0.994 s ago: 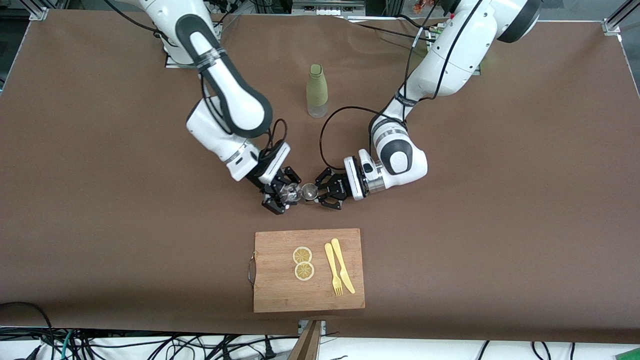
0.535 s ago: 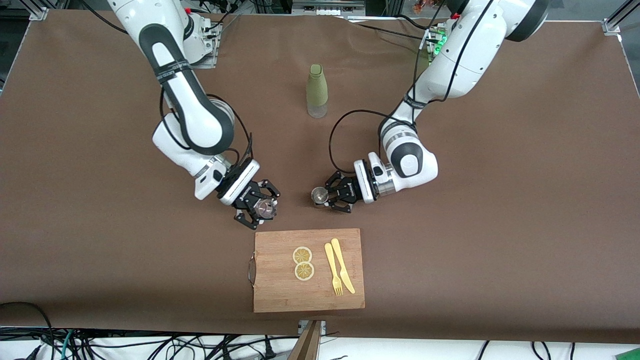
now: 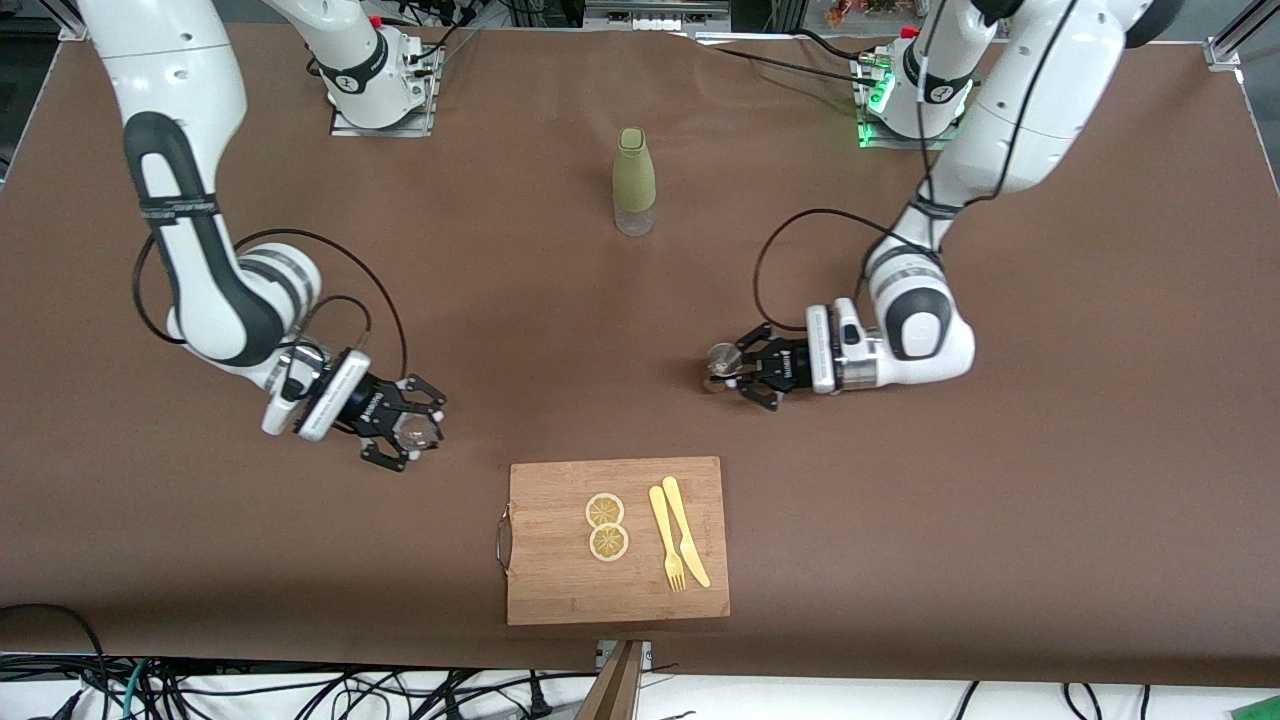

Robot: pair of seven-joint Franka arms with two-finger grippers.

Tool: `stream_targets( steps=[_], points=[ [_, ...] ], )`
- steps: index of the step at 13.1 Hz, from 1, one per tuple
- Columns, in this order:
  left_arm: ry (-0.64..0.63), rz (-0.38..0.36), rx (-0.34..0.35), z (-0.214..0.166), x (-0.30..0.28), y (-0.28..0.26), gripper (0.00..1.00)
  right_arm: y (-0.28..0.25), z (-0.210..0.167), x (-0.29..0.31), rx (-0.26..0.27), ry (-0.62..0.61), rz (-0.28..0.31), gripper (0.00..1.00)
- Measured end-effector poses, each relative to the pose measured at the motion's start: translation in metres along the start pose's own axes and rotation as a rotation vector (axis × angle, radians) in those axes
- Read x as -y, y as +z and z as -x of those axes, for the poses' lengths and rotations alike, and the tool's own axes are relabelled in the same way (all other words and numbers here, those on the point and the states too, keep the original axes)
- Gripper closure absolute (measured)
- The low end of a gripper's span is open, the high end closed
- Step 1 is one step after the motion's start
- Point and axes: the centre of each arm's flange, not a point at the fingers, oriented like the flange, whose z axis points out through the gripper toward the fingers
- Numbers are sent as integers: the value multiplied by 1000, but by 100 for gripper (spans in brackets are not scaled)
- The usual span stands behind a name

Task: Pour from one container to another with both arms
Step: 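Carry the beaker back with the right gripper while the left gripper returns the jigger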

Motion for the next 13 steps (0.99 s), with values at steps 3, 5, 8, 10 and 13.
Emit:
stream_targets(
  steps=[3, 5, 8, 10, 13],
  points=[
    [38, 127, -9, 26, -6, -91, 78, -55, 100, -16, -11, 36, -2, 87],
    [56, 172, -6, 40, -14, -155, 78, -88, 153, -20, -50, 36, -3, 87],
    [85, 206, 22, 56, -31, -234, 78, -118, 191, -16, -134, 42, -22, 85],
    [85, 211, 36, 63, -42, -267, 78, -121, 204, -12, -198, 54, -52, 84],
    [74, 210, 33, 75, -57, -306, 78, -124, 237, -5, -213, 84, -69, 60]
  ],
)
